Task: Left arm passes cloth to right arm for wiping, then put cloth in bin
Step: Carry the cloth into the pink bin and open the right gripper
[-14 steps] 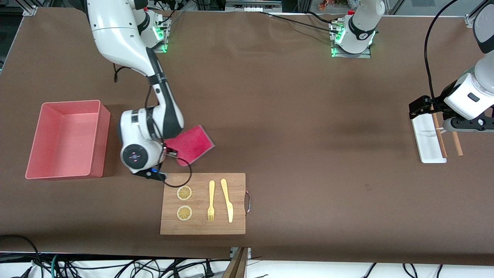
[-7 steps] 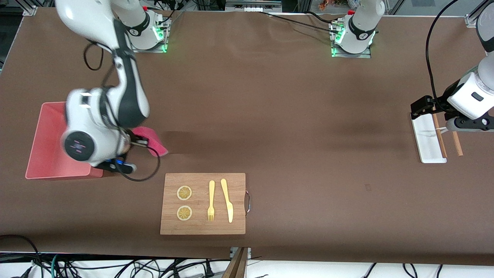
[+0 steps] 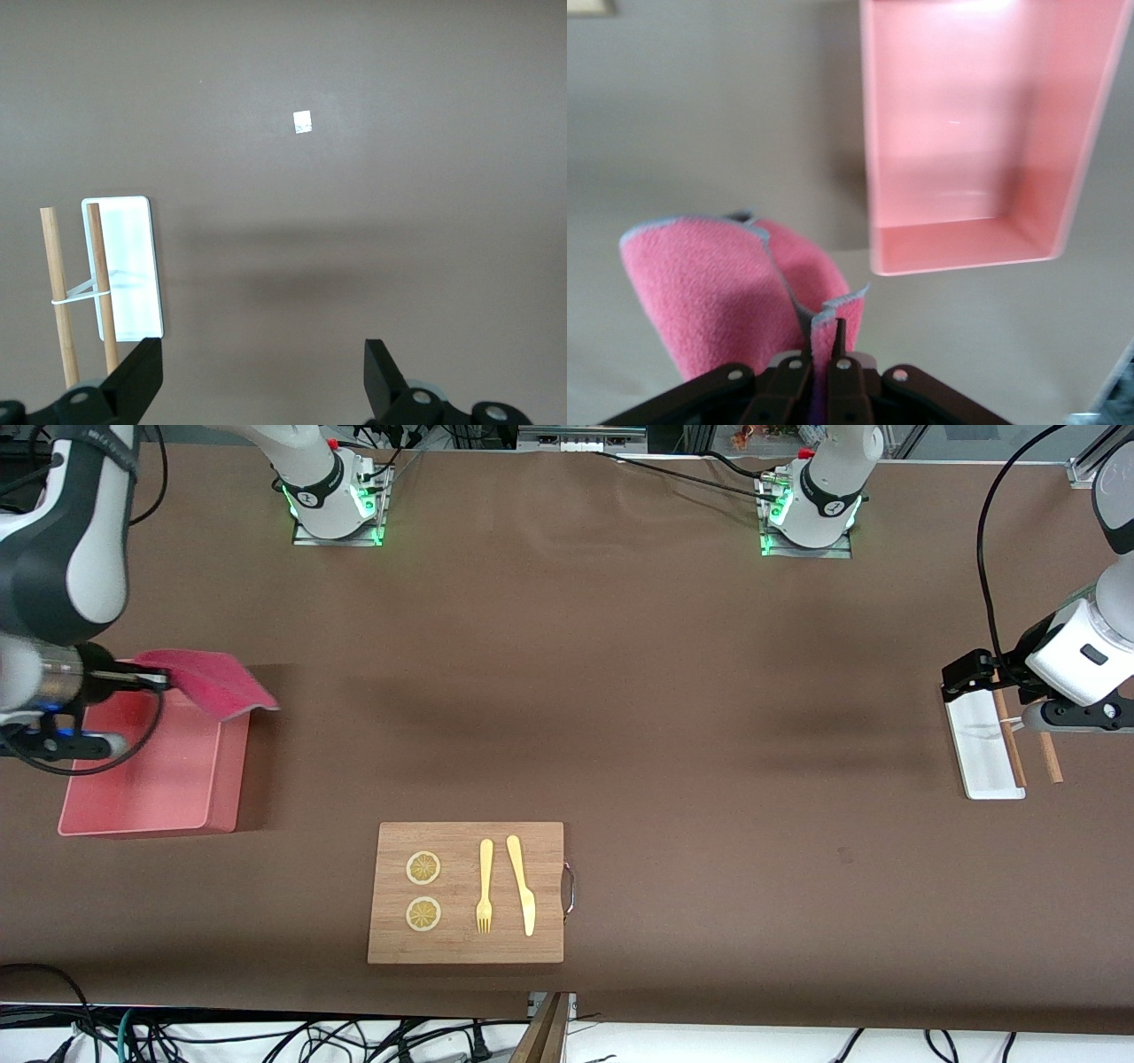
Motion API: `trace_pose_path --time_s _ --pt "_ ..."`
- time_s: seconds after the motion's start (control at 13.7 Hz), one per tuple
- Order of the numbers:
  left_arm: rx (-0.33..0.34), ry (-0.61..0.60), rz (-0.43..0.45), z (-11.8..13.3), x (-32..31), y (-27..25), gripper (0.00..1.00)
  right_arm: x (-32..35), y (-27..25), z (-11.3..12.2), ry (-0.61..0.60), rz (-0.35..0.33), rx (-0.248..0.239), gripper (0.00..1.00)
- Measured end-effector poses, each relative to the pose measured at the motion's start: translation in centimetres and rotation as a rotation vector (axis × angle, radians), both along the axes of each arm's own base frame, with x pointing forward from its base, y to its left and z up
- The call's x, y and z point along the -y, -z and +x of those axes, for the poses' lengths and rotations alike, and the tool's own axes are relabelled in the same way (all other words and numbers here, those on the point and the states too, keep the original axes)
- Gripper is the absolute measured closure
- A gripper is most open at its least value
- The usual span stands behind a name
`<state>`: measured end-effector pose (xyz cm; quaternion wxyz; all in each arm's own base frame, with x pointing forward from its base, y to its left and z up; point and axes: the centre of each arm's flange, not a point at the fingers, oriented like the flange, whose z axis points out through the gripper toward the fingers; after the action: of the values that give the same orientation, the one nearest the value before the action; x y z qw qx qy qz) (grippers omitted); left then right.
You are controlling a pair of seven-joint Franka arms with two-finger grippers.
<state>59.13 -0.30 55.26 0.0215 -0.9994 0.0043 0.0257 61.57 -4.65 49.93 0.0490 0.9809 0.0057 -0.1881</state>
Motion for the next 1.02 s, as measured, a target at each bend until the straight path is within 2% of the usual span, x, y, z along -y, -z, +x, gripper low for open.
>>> trace_pose_path --time_s 0.51,0.73,0.88,1.02 --pt "0.001 0.000 0.000 0.0 0.0 -0.1 0.00 15.0 5.1 -0.8 -0.063 -0.008 -0.056 0.98" --pt "0.001 0.000 0.000 0.0 0.0 -0.1 0.00 16.1 10.2 0.3 -0.081 -0.036 -0.044 0.98" --pt "0.001 0.000 0.000 0.0 0.0 -0.1 0.00 15.7 13.5 1.3 -0.079 -0.020 -0.029 0.98" --pt "0.001 0.000 0.000 0.0 0.0 -0.1 0.00 15.2 15.9 1.8 -0.078 -0.009 -0.040 0.96"
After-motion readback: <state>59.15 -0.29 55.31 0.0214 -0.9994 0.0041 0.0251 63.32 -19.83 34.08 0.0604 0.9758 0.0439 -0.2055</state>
